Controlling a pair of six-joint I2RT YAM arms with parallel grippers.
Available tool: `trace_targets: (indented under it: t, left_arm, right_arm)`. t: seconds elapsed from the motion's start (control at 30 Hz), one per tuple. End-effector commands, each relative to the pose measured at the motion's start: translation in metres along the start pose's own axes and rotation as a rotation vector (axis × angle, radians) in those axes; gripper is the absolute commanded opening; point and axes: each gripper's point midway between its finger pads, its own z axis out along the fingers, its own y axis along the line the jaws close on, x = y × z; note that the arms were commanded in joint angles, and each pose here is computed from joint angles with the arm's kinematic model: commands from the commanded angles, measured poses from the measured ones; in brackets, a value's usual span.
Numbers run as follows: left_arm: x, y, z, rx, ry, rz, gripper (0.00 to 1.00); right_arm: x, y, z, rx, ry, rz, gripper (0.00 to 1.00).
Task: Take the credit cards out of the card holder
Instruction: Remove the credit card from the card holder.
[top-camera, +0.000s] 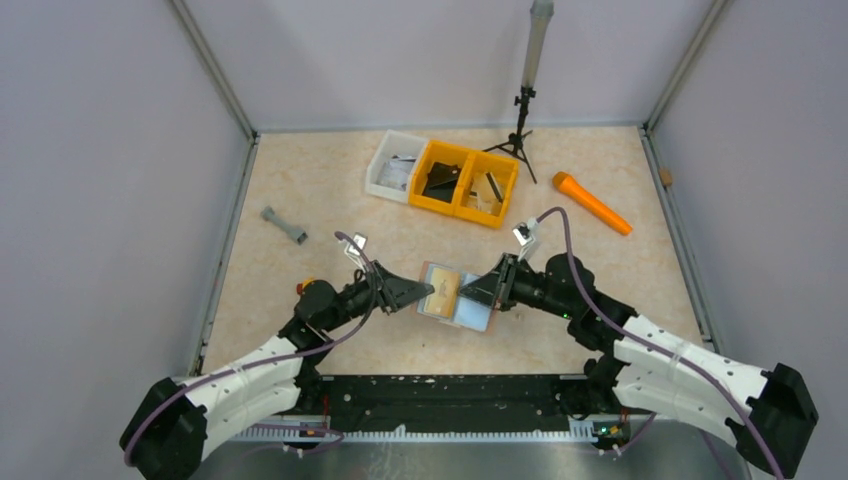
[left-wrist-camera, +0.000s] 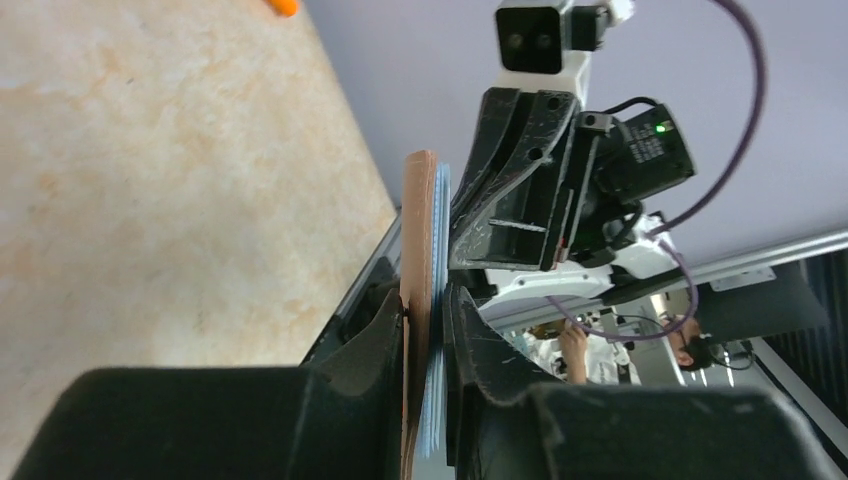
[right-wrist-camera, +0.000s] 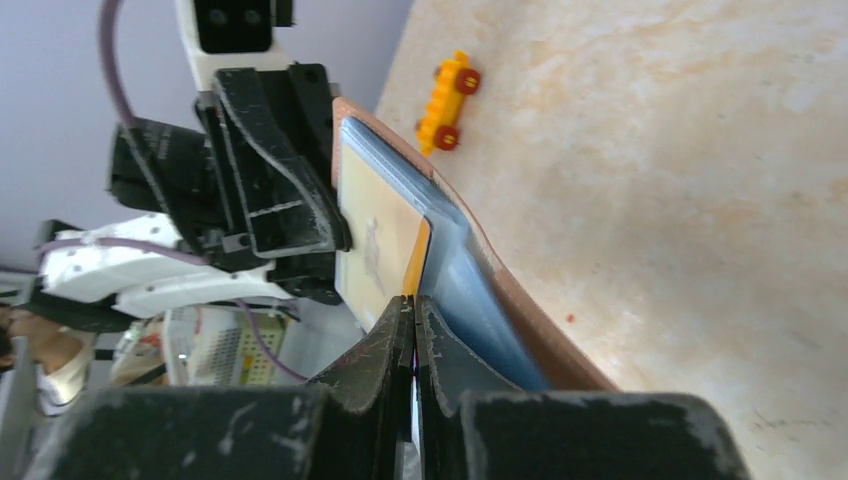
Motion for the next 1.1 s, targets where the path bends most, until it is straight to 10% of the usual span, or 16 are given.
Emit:
trace_targets:
  t: [0.0,0.23,0.57,1.07]
  left_arm:
    - [0.009,0.024,-0.003,-0.084,0.019,0.008,0.0]
    - [0.034,0.076,-0.011,-0.252,0.08,0.013,0.0]
    - [0.042,0.133,-0.026,-0.468,-0.01,0.021,0.0]
    - [0.055,0.16,-0.023,-0.566,0.021,0.029,0.0]
  right_arm:
    - [0.01,-0.039,0.001,0.153,0.026,-0.063,0.04]
    - [0.04,-0.083,-0.002,0.252,0.112,-0.08,0.08]
    - [0.072,-0.091,-0.001,0.162,0.159,0.012,0.44]
    - [0.092,-0.09,0.046,0.164,0.195,0.046,0.44]
